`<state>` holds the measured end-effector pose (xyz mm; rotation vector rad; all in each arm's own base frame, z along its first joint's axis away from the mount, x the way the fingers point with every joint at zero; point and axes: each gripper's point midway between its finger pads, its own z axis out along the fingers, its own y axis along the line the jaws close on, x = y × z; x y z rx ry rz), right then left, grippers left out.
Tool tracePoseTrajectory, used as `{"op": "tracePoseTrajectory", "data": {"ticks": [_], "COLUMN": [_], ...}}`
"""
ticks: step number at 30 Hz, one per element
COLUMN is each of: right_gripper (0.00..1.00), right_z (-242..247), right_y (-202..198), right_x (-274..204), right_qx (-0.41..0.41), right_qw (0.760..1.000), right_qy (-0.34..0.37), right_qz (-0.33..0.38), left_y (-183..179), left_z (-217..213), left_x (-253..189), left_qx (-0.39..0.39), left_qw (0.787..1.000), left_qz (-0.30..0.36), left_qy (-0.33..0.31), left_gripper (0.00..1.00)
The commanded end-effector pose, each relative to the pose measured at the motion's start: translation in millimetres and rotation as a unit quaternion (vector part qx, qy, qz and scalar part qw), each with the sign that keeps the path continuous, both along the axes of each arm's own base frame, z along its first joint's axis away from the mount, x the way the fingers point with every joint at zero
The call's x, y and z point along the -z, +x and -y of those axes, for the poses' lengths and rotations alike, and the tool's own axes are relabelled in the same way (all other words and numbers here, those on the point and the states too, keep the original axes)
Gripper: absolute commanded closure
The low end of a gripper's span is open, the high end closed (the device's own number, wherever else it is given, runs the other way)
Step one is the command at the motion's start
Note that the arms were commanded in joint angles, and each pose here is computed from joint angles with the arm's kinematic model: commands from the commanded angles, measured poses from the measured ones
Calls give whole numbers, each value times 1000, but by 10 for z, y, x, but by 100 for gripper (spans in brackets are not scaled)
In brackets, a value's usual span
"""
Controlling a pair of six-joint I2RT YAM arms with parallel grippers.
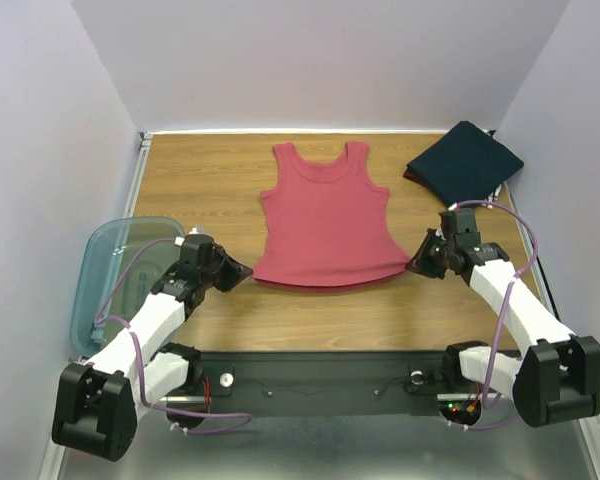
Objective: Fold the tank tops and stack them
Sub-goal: Flatten the tank top out, then fold the tank top
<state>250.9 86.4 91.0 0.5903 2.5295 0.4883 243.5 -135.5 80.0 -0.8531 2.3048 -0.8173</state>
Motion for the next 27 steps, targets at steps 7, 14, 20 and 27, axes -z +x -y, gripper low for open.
{"op": "tracePoseTrajectory", "data": {"ticks": [7, 14, 20, 27], "right_gripper": [63, 56, 57, 58], "right_z": [38, -29, -468, -512], "right_y": [-109, -38, 283, 1152], "right_x": [-54, -356, -456, -354], "right_qx": [1, -15, -49, -9], "right_qw": [1000, 999, 996, 994], "right_qy": [-6, 5, 8, -51], "right_qz": [-5, 41, 75, 93], "left_y": [-65, -54, 699, 1840], "left_z": [38, -14, -112, -7], "left_x": [-150, -469, -1011, -380], "left_qx": [42, 49, 5, 45], "left_qw": [999, 996, 986, 978], "left_qz": [25, 72, 151, 77], "left_qy": [-5, 13, 73, 186], "left_gripper": [66, 36, 47, 65]}}
